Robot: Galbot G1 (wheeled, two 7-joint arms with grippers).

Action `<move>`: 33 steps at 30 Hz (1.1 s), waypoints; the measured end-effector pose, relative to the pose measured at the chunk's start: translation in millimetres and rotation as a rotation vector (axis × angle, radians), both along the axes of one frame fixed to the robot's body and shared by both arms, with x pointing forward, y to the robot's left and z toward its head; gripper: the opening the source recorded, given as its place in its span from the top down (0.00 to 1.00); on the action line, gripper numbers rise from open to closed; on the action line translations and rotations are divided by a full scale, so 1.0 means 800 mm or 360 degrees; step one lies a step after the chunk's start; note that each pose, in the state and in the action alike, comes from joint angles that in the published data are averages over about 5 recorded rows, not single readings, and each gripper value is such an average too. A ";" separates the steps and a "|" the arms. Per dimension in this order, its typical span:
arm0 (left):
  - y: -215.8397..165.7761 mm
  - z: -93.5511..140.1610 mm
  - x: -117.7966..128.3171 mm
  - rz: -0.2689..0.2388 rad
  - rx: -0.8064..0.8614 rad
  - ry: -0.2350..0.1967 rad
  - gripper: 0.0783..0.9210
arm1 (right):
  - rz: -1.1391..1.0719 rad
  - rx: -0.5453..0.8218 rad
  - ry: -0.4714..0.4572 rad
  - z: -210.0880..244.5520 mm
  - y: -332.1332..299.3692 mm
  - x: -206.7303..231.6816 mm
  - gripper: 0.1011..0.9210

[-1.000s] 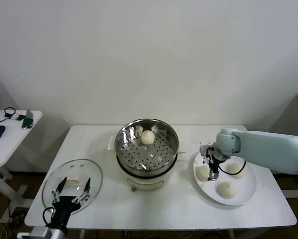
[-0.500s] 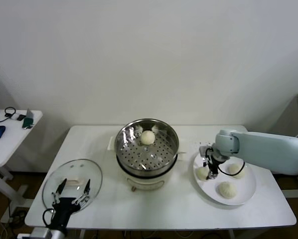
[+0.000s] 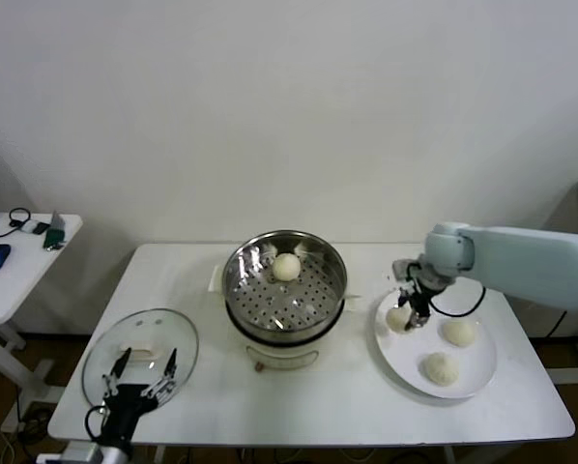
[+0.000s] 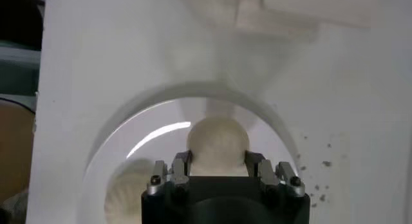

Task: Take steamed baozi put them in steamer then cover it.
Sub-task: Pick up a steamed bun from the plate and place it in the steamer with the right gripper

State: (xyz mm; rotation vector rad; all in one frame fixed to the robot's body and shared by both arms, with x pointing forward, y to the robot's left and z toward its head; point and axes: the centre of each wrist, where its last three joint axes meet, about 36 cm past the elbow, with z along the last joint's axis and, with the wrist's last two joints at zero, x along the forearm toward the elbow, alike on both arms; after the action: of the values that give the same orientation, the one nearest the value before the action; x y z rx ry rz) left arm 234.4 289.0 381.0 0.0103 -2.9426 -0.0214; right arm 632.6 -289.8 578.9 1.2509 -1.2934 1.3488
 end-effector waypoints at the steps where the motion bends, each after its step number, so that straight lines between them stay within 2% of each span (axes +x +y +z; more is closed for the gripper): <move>1: -0.001 0.000 0.001 -0.0002 -0.0002 -0.0002 0.12 | 0.0007 0.0003 -0.0010 0.018 0.001 0.002 0.42; 10: -0.004 0.002 0.002 -0.0024 -0.0001 -0.0017 0.12 | 0.0038 0.0109 -0.0175 0.189 0.034 0.013 0.42; 17: -0.006 0.008 0.003 -0.0029 -0.0008 -0.0040 0.12 | 0.0152 0.0269 -0.0256 0.265 0.124 -0.003 0.41; 24: -0.005 0.014 0.006 -0.0018 -0.0012 -0.0062 0.12 | 0.0283 0.0352 -0.0242 0.263 0.227 -0.021 0.41; 33: -0.008 0.026 0.009 -0.0015 -0.0019 -0.0087 0.12 | 0.0381 0.0325 -0.0170 0.179 0.310 -0.020 0.40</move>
State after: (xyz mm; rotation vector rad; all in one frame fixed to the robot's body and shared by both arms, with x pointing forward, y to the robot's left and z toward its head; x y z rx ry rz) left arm 241.4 282.9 401.5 -0.0052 -2.9976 -0.0046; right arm 616.8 -41.9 721.8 1.5305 -1.4185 1.4965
